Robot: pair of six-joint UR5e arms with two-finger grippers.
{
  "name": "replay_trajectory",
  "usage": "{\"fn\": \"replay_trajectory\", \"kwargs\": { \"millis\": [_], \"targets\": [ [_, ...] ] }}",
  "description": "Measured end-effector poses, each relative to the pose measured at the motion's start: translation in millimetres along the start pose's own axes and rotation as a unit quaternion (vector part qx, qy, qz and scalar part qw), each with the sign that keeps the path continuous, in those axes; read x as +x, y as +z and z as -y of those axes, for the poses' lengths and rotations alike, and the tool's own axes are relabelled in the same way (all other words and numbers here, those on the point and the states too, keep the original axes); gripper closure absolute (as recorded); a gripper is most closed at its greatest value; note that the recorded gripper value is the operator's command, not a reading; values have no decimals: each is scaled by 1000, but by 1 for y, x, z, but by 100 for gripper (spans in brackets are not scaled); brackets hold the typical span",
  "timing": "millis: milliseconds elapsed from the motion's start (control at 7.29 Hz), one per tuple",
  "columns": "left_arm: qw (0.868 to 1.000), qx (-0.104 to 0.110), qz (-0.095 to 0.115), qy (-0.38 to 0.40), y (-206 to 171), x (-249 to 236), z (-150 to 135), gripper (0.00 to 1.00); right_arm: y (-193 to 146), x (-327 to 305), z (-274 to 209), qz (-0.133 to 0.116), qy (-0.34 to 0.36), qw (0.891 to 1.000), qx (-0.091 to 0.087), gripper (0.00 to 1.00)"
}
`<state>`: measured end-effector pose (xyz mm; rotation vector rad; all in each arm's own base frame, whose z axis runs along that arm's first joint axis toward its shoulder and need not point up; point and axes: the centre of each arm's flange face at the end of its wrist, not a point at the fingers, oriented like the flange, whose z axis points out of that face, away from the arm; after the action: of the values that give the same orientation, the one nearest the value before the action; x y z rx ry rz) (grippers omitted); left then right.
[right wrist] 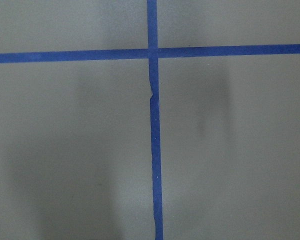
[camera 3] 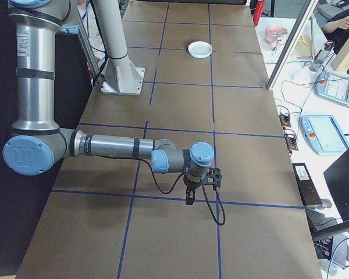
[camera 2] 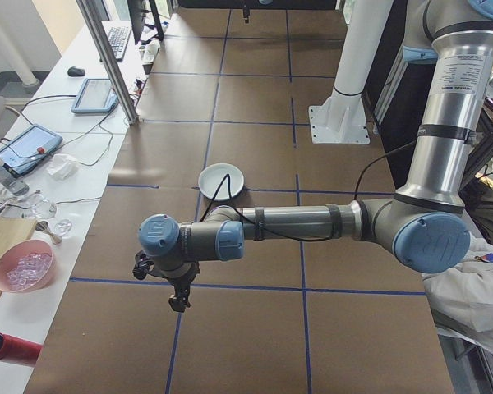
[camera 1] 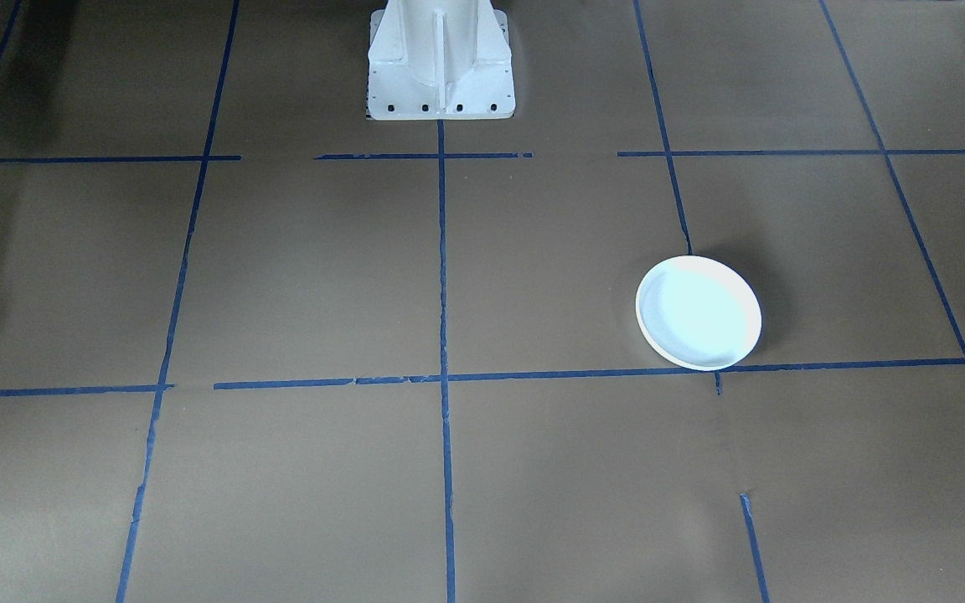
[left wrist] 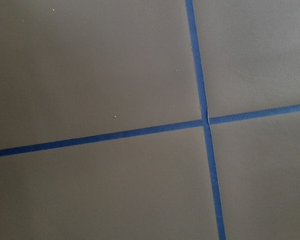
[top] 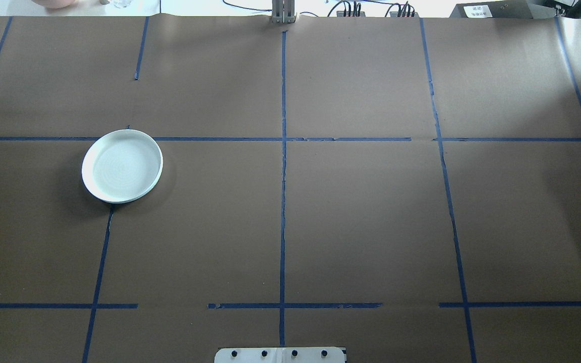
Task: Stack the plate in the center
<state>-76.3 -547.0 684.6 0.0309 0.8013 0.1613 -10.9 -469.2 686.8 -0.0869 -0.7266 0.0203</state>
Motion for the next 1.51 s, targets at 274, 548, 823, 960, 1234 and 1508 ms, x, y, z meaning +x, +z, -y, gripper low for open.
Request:
{"fn": "replay_trajectory", "kwargs": {
  "millis": [274, 548, 823, 960, 1234, 1508],
  "targets": [
    [1000, -2, -4, -3, 2, -2, -4, 0, 0, 0, 0, 0, 0, 1000, 0, 0],
    [1000, -4, -4, -6, 6, -5, -10, 0, 0, 0, 0, 0, 0, 1000, 0, 0],
    [1000, -2, -3, -3, 4, -3, -7, 0, 0, 0, 0, 0, 0, 1000, 0, 0],
    [1000, 0, -3, 0, 3, -2, -5, 0, 0, 0, 0, 0, 0, 1000, 0, 0],
    [1000, 5, -3, 5, 1, 0, -3, 0, 0, 0, 0, 0, 0, 1000, 0, 0],
    [999, 24, 1, 25, -2, 2, 0, 0, 0, 0, 0, 0, 0, 1000, 0, 0]
  ]
}}
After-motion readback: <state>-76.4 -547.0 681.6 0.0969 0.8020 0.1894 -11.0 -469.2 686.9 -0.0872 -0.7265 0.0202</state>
